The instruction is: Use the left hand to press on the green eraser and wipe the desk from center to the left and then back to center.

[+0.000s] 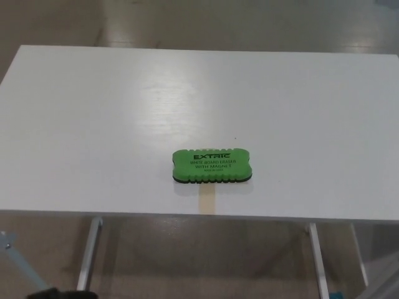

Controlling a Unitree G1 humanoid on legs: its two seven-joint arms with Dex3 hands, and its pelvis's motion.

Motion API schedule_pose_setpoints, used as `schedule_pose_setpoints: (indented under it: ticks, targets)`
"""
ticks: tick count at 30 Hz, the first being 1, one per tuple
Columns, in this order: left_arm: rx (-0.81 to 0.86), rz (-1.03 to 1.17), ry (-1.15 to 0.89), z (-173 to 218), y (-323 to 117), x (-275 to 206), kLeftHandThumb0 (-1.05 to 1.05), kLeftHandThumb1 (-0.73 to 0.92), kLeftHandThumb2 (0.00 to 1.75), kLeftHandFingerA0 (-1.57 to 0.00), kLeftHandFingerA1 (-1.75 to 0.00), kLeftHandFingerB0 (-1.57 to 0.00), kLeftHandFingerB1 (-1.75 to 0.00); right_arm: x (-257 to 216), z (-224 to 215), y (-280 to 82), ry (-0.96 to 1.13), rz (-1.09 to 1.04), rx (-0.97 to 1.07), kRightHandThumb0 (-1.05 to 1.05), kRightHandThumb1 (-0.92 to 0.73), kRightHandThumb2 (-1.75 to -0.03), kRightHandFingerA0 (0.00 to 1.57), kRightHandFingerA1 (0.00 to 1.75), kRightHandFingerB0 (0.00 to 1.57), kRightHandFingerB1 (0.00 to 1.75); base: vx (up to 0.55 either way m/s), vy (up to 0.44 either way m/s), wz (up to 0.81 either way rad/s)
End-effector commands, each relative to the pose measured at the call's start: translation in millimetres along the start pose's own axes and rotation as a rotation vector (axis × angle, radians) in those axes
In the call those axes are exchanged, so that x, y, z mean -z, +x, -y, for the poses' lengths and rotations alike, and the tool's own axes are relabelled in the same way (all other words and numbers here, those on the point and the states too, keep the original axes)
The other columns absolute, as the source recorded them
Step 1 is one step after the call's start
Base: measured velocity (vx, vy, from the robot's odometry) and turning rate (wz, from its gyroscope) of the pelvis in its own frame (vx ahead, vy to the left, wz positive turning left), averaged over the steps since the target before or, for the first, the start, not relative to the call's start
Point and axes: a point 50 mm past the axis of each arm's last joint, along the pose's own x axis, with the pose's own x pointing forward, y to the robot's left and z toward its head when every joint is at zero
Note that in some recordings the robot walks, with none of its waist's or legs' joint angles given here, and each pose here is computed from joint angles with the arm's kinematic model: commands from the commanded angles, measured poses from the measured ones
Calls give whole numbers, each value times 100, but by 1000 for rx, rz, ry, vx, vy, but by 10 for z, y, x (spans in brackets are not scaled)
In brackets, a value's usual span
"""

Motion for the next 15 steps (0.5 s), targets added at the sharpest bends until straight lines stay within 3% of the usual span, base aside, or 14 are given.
schedule_pose_setpoints:
  ticks: [1, 8, 15]
  targets:
    - [296, 124, 55, 264, 55, -296, -26, 73, 61, -81, -48, -72, -54, 48, -1, -20, -89, 13, -28, -37, -75, -63, 69, 51, 53, 37, 0, 0, 0]
    - [516, 269, 163, 493, 258, -789, -27, 75, 62, -83, -50, -74, -57, 71, -11, 7, -88, 5, -16, -38, -75, -63, 71, 54, 54, 37, 0, 0, 0]
    - [489, 400, 225, 654, 544, -1263, -27, 77, 63, -86, -52, -75, -56, 110, -17, -11, -118, -3, -21, -39, -75, -63, 73, 55, 54, 37, 0, 0, 0]
